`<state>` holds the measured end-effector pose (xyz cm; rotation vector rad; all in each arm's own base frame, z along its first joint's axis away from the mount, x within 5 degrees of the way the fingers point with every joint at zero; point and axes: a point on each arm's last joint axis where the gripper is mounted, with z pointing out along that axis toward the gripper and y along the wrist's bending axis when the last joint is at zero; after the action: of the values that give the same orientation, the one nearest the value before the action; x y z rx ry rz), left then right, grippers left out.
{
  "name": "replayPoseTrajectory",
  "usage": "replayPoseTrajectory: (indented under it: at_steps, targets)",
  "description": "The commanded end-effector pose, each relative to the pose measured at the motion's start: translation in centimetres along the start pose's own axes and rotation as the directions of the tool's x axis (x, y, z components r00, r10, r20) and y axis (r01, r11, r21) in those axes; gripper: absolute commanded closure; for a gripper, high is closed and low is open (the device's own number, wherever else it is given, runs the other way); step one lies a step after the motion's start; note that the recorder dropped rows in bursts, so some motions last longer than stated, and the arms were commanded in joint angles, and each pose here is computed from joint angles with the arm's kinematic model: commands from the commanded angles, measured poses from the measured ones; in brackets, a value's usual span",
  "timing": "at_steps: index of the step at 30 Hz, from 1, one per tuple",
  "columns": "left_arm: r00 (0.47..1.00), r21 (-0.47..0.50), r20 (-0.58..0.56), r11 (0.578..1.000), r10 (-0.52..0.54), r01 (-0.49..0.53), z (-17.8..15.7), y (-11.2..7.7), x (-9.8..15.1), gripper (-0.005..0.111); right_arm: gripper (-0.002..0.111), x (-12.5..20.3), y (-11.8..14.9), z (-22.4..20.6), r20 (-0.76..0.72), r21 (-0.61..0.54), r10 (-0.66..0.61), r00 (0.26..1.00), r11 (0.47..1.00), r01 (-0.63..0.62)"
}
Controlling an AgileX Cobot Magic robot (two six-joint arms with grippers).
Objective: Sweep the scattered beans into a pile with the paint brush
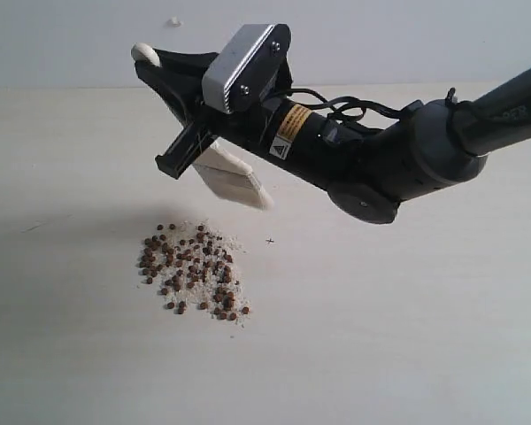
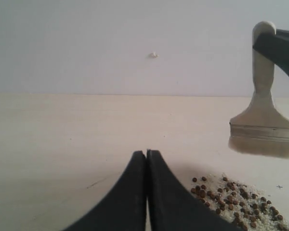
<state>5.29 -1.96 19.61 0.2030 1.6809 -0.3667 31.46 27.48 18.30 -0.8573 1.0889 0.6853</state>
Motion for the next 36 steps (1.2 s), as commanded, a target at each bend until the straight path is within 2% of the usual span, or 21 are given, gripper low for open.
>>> replayPoseTrajectory:
  at_steps: [1,4,9,12,16,27,36]
  targets:
    - [1.000,-0.001,0.001,1.000,-0.006,0.006,0.0,0.0,0.0,0.107,0.108,-1.1,0.5,1.3,0.072,-0.144,-0.111,0.991,0.982,0.121]
    - [1.000,-0.001,0.001,1.000,-0.006,0.006,0.0,0.0,0.0,0.107,0.108,-1.4,1.3,2.3,0.120,-0.303,-0.164,0.979,0.933,0.193]
    - [1.000,-0.001,0.001,1.000,-0.006,0.006,0.0,0.0,0.0,0.107,0.108,-1.0,2.3,3.7,0.147,-0.551,-0.177,0.973,0.802,0.229]
    - [1.000,-0.001,0.001,1.000,-0.006,0.006,0.0,0.0,0.0,0.107,0.108,-0.3,2.5,4.4,0.115,-0.642,-0.163,0.980,0.741,0.199]
    - [1.000,-0.001,0.001,1.000,-0.006,0.006,0.0,0.0,0.0,0.107,0.108,0.8,2.6,4.9,0.097,-0.695,-0.172,0.980,0.693,0.190]
    - [1.000,-0.001,0.001,1.000,-0.006,0.006,0.0,0.0,0.0,0.107,0.108,3.0,1.9,7.1,0.134,-0.683,-0.191,0.972,0.693,0.230]
    - [1.000,-0.001,0.001,1.000,-0.006,0.006,0.0,0.0,0.0,0.107,0.108,5.9,2.0,7.4,0.076,-0.657,-0.115,0.990,0.741,0.137]
